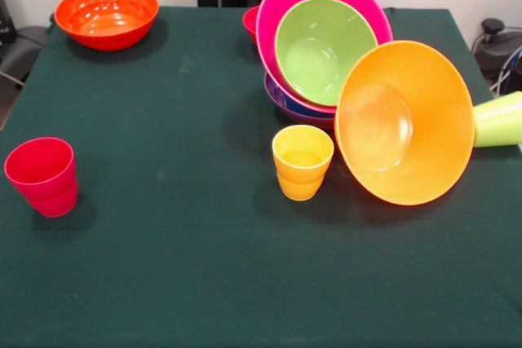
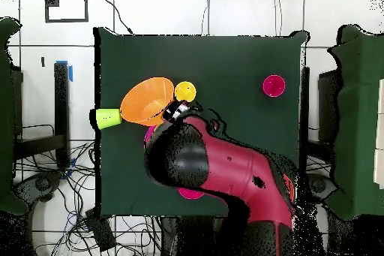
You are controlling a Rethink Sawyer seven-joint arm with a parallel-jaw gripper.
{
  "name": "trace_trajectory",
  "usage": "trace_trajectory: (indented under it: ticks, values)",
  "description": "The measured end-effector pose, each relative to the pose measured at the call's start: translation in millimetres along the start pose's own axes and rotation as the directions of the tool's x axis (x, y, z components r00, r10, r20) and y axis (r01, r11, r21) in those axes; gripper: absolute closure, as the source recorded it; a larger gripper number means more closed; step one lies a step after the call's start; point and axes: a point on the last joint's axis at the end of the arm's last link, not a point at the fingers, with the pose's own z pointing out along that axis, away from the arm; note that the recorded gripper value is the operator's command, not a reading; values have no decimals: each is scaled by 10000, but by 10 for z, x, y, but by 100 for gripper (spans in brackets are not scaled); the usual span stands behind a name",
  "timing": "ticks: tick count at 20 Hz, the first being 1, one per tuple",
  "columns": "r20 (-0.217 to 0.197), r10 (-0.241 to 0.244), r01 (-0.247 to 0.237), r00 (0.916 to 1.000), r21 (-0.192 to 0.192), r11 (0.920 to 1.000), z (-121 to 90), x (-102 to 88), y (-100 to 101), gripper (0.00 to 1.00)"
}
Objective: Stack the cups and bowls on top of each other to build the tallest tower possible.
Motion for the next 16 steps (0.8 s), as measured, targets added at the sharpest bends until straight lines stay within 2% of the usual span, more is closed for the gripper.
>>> trace_trajectory:
  ticks: [5,12,16]
  values:
    - [86,400,-399,9992,-135,9991,-124,-137,-189,0]
    - [-298,829,-835,9961,-210,9963,-44,-115,-462,0]
    - [-645,1139,-1154,9914,-199,9931,38,-68,-673,0]
